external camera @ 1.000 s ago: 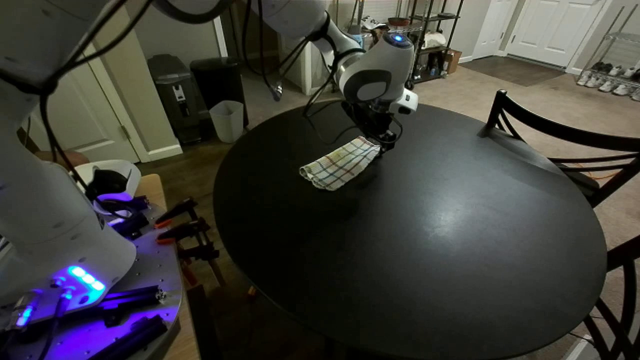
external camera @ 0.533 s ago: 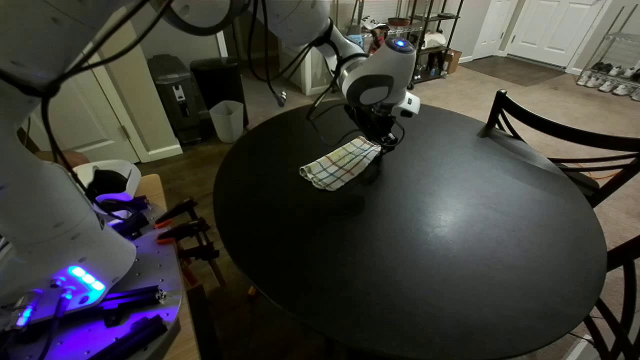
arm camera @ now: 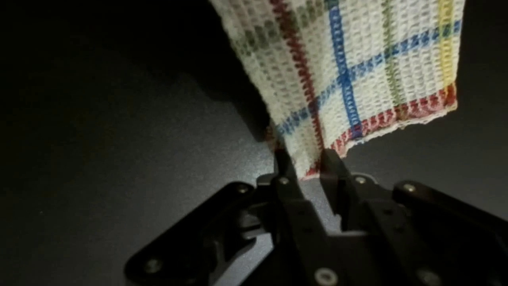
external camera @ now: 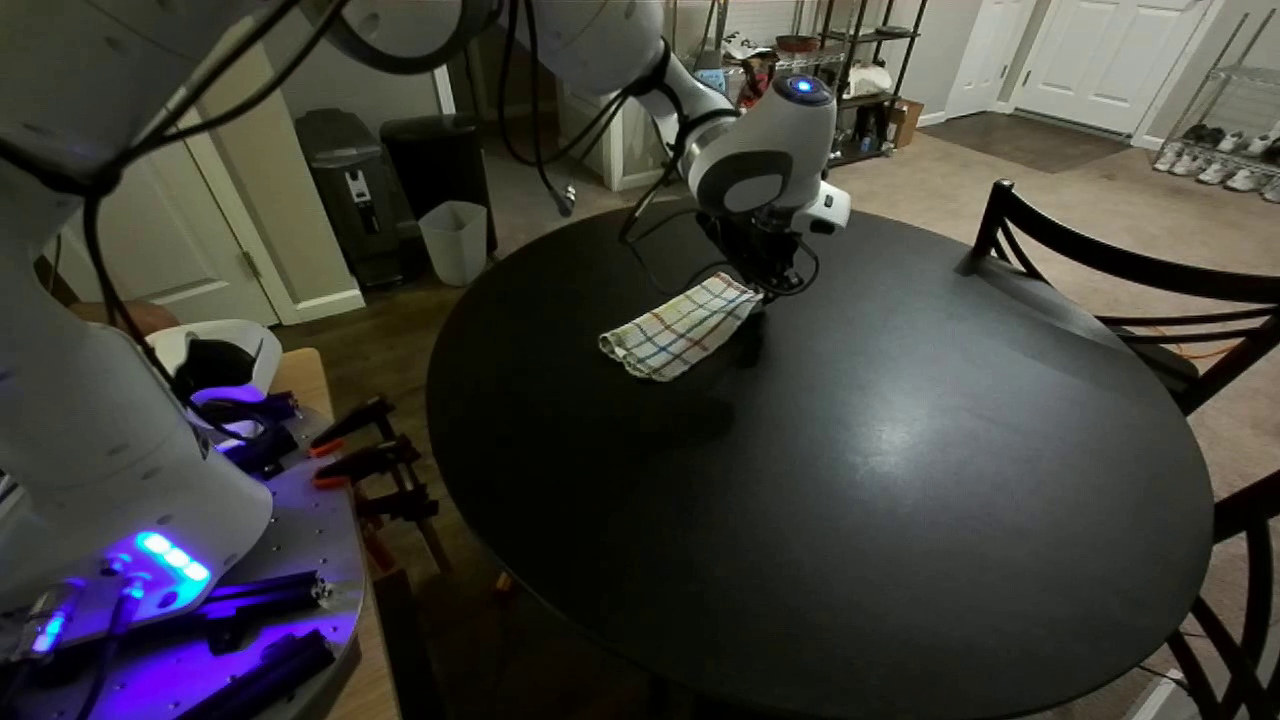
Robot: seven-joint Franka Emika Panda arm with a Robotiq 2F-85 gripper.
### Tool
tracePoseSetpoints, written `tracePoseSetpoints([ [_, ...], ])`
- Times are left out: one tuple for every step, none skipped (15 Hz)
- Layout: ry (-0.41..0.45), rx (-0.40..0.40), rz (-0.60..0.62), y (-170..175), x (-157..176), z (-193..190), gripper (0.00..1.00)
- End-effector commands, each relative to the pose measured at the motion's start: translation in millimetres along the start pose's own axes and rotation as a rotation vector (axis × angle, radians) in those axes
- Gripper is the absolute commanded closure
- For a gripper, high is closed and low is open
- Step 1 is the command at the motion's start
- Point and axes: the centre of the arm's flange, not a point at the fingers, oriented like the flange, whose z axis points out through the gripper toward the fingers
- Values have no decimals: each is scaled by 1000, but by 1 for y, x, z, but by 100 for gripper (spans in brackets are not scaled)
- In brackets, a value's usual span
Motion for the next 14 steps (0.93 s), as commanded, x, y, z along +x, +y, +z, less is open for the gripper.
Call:
tracePoseSetpoints([
  [75, -25, 48, 3, -6, -5, 99],
  [90, -31, 55, 4, -7, -7, 100],
  [102, -35, 62, 5, -7, -8, 100],
  [106, -38, 70, 6, -7, -8, 100],
  [112, -42, 75, 7, -8, -7, 100],
  [113, -45, 81, 7, -8, -6, 100],
  [116, -48, 85, 7, -9, -6, 100],
  [117, -52, 90, 7, -10, -5, 75],
  [118, -54, 96, 7, -10, -4, 73],
  [118, -55, 100, 6, -11, -4, 68],
  [118, -55, 103, 6, -12, -3, 62],
  [119, -46, 109, 6, -13, -4, 55],
  [119, -41, 114, 6, -14, -4, 49],
  [116, -42, 115, 6, -14, -4, 42],
])
